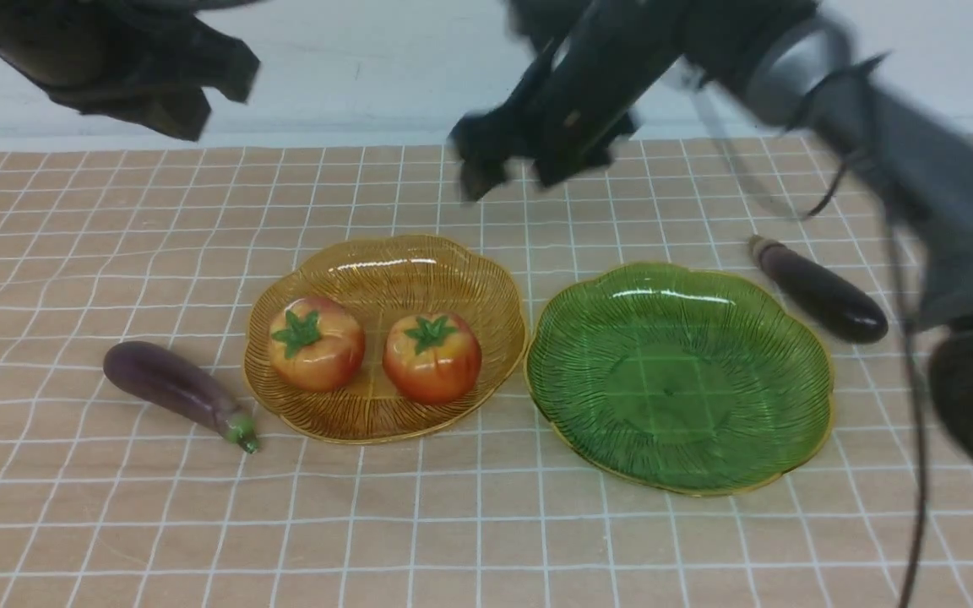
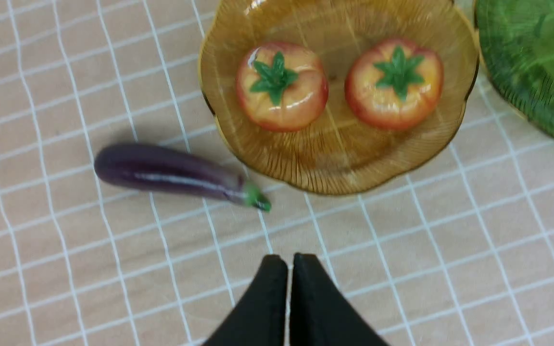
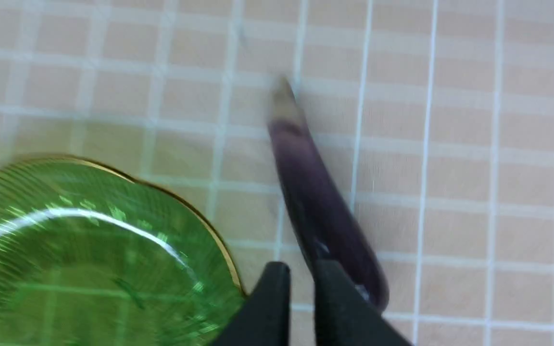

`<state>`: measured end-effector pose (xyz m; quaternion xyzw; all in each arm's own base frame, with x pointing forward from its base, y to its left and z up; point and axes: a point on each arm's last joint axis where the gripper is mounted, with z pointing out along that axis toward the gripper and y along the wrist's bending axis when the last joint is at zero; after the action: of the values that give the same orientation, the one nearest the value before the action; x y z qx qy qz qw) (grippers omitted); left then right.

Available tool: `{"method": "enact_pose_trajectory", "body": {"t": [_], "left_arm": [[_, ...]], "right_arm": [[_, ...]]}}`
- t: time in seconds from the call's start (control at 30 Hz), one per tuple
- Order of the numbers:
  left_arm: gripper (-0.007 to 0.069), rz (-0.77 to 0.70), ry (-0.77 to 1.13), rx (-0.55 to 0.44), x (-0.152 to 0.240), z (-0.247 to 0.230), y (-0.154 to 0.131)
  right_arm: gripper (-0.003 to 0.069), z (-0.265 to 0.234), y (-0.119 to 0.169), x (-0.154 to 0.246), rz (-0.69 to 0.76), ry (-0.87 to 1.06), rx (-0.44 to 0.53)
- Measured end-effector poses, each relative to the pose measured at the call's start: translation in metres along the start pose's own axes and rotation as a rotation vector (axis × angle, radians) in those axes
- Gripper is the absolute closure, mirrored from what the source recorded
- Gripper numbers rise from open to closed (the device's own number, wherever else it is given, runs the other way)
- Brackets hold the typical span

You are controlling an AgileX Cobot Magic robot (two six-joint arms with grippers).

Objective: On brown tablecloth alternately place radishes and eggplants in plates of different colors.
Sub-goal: 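Put the eggplants into the green plate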

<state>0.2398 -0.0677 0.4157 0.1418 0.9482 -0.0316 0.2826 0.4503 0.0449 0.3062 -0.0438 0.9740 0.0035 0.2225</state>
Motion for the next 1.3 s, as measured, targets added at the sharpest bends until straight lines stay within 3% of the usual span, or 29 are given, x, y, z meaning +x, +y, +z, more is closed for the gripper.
{"method": "enact_pose_trajectory", "body": {"t": [0.13, 0.17, 0.27, 0.33, 0.4, 0.47, 0.57, 0.73, 0.87, 0.93, 1.03, 1.2, 1.3], "left_arm": [[0.0628, 0.000, 0.039, 0.003, 0.006, 0.010, 0.000], [0.0628, 0.000, 0.042, 0.003, 0.006, 0.010, 0.000], [0.0628, 0.000, 0.042, 0.003, 0.006, 0.010, 0.000], [0.0628, 0.000, 0.042, 0.002, 0.006, 0.010, 0.000], [0.0628, 0.000, 0.042, 0.002, 0.006, 0.010, 0.000], [0.0628, 0.000, 0.042, 0.002, 0.006, 0.010, 0.000], [0.0628, 0.000, 0.042, 0.002, 0.006, 0.010, 0.000], [0.0628, 0.000, 0.042, 0.000, 0.006, 0.010, 0.000], [0.0628, 0.003, 0.042, -0.039, 0.006, 0.010, 0.004], [0.0628, -0.007, 0.042, -0.073, 0.006, 0.010, 0.007], [0.0628, -0.020, 0.049, -0.103, 0.008, 0.012, 0.009], [0.0628, -0.032, 0.109, -0.106, 0.018, 0.028, 0.009], [0.0625, -0.088, 0.139, -0.109, 0.023, 0.036, 0.018]], "right_arm": [[0.0432, 0.049, -0.021, 0.007, 0.052, 0.102, -0.026], [0.0346, 0.068, -0.024, 0.011, 0.051, 0.139, -0.022], [0.0185, 0.102, -0.024, 0.019, 0.048, 0.209, -0.022], [0.0104, 0.119, -0.025, 0.022, 0.046, 0.223, -0.018], [0.0072, 0.133, -0.025, 0.025, 0.040, 0.234, -0.010], [0.0104, 0.144, -0.026, 0.028, 0.037, 0.250, -0.005], [0.0314, 0.144, -0.026, 0.027, 0.039, 0.244, -0.001], [0.0298, 0.090, -0.030, -0.002, 0.095, 0.112, 0.042], [0.0298, 0.013, -0.010, -0.013, 0.149, -0.031, -0.097], [0.0298, -0.008, 0.017, 0.000, 0.122, -0.016, -0.180], [0.0298, 0.011, 0.057, 0.034, 0.039, 0.125, -0.210], [0.0297, 0.064, 0.087, 0.088, -0.064, 0.369, -0.168], [0.0201, 0.068, 0.087, 0.089, -0.055, 0.376, -0.154]]}}
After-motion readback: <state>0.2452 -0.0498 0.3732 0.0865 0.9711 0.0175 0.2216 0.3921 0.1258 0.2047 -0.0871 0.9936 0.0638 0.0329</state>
